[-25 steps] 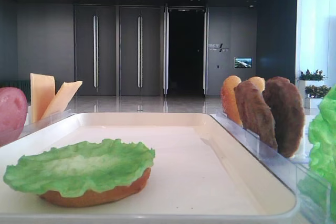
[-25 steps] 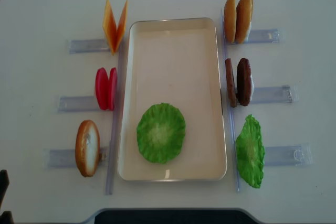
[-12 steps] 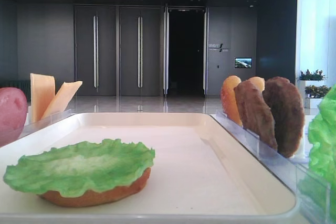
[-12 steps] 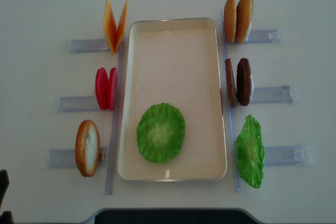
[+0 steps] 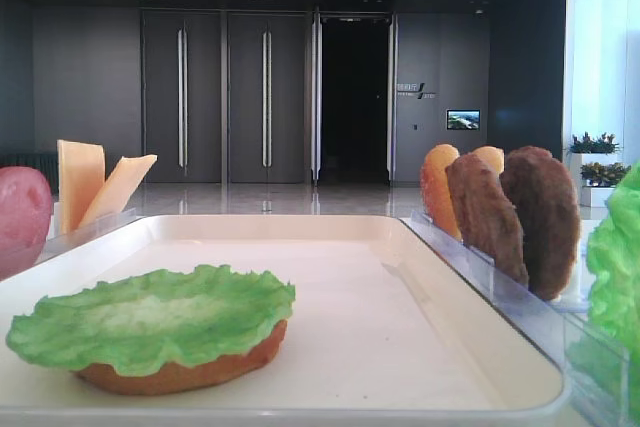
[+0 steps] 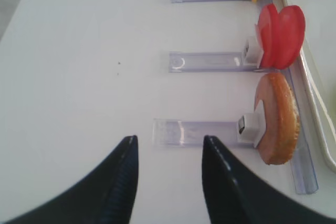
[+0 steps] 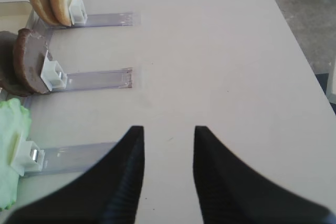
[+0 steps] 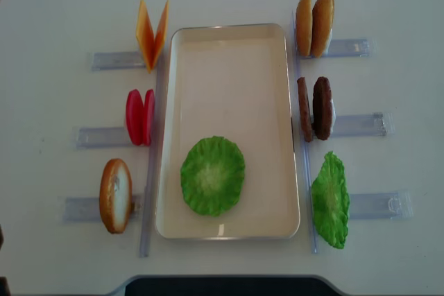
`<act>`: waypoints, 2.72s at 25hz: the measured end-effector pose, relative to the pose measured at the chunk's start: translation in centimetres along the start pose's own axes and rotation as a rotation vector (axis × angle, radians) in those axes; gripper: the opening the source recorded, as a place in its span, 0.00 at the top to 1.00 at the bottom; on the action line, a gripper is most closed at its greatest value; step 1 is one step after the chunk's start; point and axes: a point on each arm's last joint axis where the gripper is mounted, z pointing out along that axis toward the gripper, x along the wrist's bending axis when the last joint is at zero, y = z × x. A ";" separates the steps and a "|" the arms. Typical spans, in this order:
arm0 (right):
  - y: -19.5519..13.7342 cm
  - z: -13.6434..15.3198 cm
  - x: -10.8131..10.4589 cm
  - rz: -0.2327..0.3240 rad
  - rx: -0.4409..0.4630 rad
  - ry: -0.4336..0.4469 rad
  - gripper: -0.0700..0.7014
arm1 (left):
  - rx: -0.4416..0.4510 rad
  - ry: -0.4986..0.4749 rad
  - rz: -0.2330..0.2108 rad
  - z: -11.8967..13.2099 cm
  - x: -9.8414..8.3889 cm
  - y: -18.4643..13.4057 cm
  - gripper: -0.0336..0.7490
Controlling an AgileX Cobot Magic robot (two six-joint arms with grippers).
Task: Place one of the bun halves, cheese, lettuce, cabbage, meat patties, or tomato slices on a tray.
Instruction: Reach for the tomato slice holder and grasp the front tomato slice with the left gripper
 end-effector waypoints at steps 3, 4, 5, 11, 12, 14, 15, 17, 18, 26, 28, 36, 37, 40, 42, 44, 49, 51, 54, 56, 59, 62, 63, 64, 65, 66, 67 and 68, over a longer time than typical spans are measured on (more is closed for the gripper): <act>0.0 0.0 0.0 0.000 0.000 0.000 0.58 | -0.001 0.006 -0.024 -0.3 0.1 0.7 0.53; 0.0 0.0 0.0 0.000 0.000 0.000 0.58 | 0.009 0.005 -0.026 -0.3 0.1 1.0 0.52; 0.0 0.0 0.0 0.000 0.000 0.000 0.58 | 0.024 0.004 -0.030 -0.2 0.2 1.3 0.52; 0.0 0.0 0.0 0.000 0.000 0.000 0.58 | 0.153 0.001 -0.073 1.5 0.3 4.3 0.52; 0.0 0.0 0.0 0.000 0.000 0.000 0.58 | 0.179 0.000 -0.075 1.9 0.3 4.9 0.52; 0.0 0.0 0.0 0.000 0.000 0.000 0.58 | 0.229 -0.001 -0.075 3.0 0.4 6.2 0.52; 0.0 0.0 0.0 0.000 0.000 0.000 0.58 | 0.257 -0.002 -0.074 3.6 0.4 7.0 0.52; 0.0 0.0 0.0 0.000 0.000 0.000 0.58 | 0.298 -0.004 -0.072 4.8 0.4 8.5 0.52; 0.0 0.0 0.0 0.001 0.000 0.000 0.58 | 0.322 -0.005 -0.070 5.6 0.5 9.3 0.52; 0.0 0.0 0.0 0.001 0.000 0.000 0.58 | 0.476 -0.039 -0.087 11.9 0.3 14.7 0.52; 0.0 0.0 0.0 0.001 0.000 0.000 0.58 | 0.504 -0.043 -0.089 13.5 0.2 15.6 0.52; 0.0 0.0 0.0 0.001 0.000 0.000 0.58 | 0.605 -0.055 -0.096 19.5 0.0 17.5 0.52; 0.0 0.0 0.0 0.001 0.000 0.000 0.58 | 0.616 -0.061 -0.101 20.1 -0.1 17.5 0.52; 0.0 0.0 0.0 0.001 0.000 0.000 0.58 | 0.631 -0.063 -0.103 21.4 -0.2 17.9 0.52; 0.0 0.0 0.0 0.001 0.000 0.000 0.58 | 0.634 -0.063 -0.104 21.9 -0.2 18.0 0.52; 0.0 0.0 0.0 0.001 0.000 0.000 0.58 | 0.632 -0.064 -0.104 22.3 -0.2 18.2 0.52; 0.0 0.0 0.0 0.001 0.000 0.000 0.58 | 0.634 -0.064 -0.105 22.8 -0.2 18.1 0.52; 0.0 0.0 0.0 0.001 0.000 0.000 0.58 | 0.635 -0.067 -0.109 22.8 -0.3 18.1 0.51; 0.0 0.0 0.0 0.001 0.000 0.000 0.58 | 0.635 -0.091 -0.136 22.8 -0.5 18.2 0.51; 0.0 0.0 0.0 0.001 0.000 0.000 0.58 | 0.635 -0.114 -0.162 22.8 -0.8 18.2 0.51; 0.0 0.0 0.0 0.001 0.000 0.000 0.58 | 0.633 -0.145 -0.165 22.7 -1.1 18.2 0.51; 0.0 0.0 0.0 0.001 0.000 0.000 0.58 | 0.632 -0.154 -0.156 22.7 -1.1 18.2 0.51; 0.0 0.0 0.0 0.001 0.000 0.000 0.58 | 0.633 -0.154 -0.156 22.7 -1.1 18.2 0.51; 0.0 0.0 0.0 0.001 0.000 0.000 0.58 | 0.635 -0.156 -0.154 22.7 -1.2 18.2 0.51; 0.0 0.0 0.0 0.001 0.000 0.000 0.58 | 0.638 -0.159 -0.147 22.7 -1.4 18.2 0.51; 0.0 0.0 0.0 0.001 0.000 0.000 0.58 | 0.639 -0.155 -0.124 22.7 -1.6 18.2 0.51; 0.0 0.0 0.0 0.001 0.000 0.000 0.58 | 0.640 -0.155 -0.105 22.6 -2.2 18.2 0.51; 0.0 0.0 0.0 0.001 0.000 0.000 0.58 | 0.641 -0.152 -0.081 22.5 -3.0 18.2 0.51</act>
